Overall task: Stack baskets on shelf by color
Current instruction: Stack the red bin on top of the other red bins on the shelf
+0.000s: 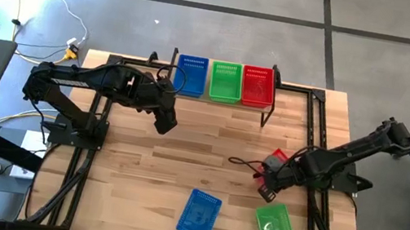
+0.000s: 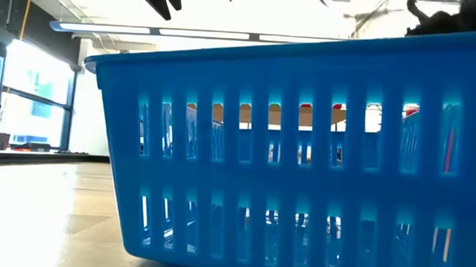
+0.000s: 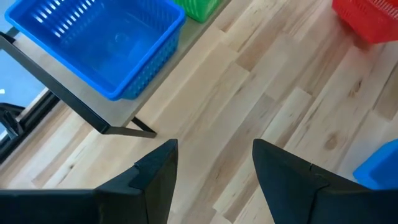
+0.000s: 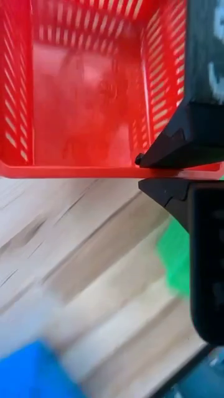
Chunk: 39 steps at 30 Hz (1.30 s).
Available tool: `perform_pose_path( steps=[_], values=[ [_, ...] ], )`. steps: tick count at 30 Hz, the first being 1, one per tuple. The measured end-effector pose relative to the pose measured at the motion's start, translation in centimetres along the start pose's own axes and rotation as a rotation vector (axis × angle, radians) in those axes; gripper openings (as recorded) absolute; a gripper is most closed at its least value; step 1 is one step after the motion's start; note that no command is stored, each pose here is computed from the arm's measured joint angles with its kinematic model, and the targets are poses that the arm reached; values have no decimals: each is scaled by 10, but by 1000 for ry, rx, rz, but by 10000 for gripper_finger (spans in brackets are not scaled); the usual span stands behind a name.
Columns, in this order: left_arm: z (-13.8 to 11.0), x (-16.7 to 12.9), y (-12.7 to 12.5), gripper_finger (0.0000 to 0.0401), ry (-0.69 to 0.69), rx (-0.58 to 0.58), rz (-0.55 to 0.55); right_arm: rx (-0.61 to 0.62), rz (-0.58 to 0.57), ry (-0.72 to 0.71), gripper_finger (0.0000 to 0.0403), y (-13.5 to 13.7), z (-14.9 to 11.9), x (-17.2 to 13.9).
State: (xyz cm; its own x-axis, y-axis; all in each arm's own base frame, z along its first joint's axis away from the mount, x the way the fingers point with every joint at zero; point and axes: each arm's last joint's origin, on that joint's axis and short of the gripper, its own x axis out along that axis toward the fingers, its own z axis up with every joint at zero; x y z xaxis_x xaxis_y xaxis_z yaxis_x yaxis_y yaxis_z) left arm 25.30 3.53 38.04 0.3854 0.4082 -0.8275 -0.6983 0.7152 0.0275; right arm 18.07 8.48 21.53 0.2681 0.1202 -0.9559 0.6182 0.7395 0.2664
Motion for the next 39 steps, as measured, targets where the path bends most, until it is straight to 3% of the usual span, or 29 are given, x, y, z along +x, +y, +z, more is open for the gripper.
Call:
perform_pose_path(
  steps=[12, 18, 32, 39],
  values=[
    [0, 0, 0, 197, -4, 35, 6, 35, 124, -231, 1, 34, 21, -58],
    [0, 0, 0, 197, -4, 89, 7, -3, 168, -326, 0, 44, 27, -82],
    [1, 0, 0, 197, -24, 115, 17, -248, 135, -546, 0, 53, 41, -123],
    [4, 0, -2, 197, -55, 99, -1, -396, 125, -626, 0, 52, 55, -161]
  ],
)
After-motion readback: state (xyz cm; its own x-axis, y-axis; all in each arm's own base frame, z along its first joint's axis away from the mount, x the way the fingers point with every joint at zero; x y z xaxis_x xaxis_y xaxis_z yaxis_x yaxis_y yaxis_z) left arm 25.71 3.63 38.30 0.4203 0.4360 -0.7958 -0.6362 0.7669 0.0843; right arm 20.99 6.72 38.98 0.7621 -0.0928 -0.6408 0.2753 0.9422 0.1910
